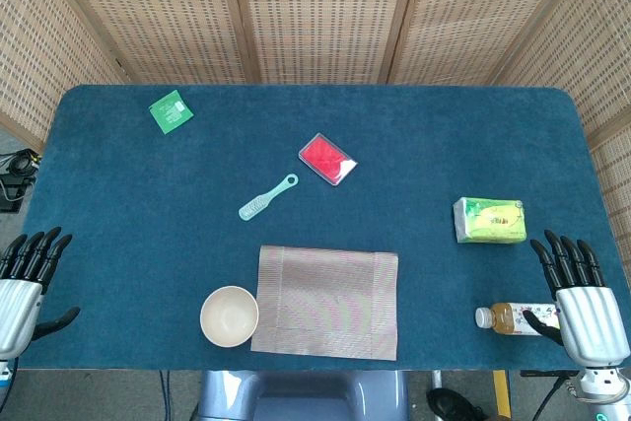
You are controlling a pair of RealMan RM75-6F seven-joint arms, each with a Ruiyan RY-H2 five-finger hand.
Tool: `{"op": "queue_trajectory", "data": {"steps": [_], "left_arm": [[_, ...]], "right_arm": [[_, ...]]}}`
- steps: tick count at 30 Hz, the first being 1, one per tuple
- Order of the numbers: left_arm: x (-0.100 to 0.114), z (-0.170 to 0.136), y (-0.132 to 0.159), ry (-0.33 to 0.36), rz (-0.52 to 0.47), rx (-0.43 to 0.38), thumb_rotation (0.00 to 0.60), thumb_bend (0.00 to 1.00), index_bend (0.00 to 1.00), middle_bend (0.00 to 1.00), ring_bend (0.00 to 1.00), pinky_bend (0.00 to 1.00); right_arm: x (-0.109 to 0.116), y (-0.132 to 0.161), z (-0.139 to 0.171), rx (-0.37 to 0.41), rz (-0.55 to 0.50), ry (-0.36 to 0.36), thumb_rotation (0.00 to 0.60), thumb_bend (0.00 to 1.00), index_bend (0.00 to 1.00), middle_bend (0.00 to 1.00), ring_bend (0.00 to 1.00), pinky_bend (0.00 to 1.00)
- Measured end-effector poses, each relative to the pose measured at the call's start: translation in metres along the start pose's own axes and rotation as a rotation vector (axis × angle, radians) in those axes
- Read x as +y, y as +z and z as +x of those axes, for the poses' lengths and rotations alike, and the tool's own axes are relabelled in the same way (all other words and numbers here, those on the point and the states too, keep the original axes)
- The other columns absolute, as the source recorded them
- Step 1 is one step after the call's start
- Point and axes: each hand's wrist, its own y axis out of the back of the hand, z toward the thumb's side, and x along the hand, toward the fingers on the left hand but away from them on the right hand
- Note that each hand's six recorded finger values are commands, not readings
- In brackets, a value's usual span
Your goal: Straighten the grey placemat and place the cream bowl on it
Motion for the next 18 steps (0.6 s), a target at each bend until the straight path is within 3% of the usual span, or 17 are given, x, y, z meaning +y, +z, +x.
{"op": "queue_trajectory", "data": {"steps": [10,13,18], "left_arm": [[-0.002,0.002,0.003,-0.004,-0.003,-0.02,0.6,0.0,0.0,0.0,0.0,0.0],[-0.005,0.006,0.013,-0.011,-0.005,-0.076,0.6,0.0,0.0,0.0,0.0,0.0],[-0.028,0.018,0.046,-0.046,0.011,-0.275,0.6,0.0,0.0,0.0,0.0,0.0]], "right_arm": [[0.0,0.0,0.0,0.0,-0.008,0.006,0.6,0.0,0.0,0.0,0.0,0.0],[0.0,0.0,0.0,-0.004,-0.01,0.005,0.6,0.0,0.0,0.0,0.0,0.0],[-0.001,-0.002,-0.003,-0.014,-0.014,0.017,0.6,0.0,0.0,0.0,0.0,0.0]]}}
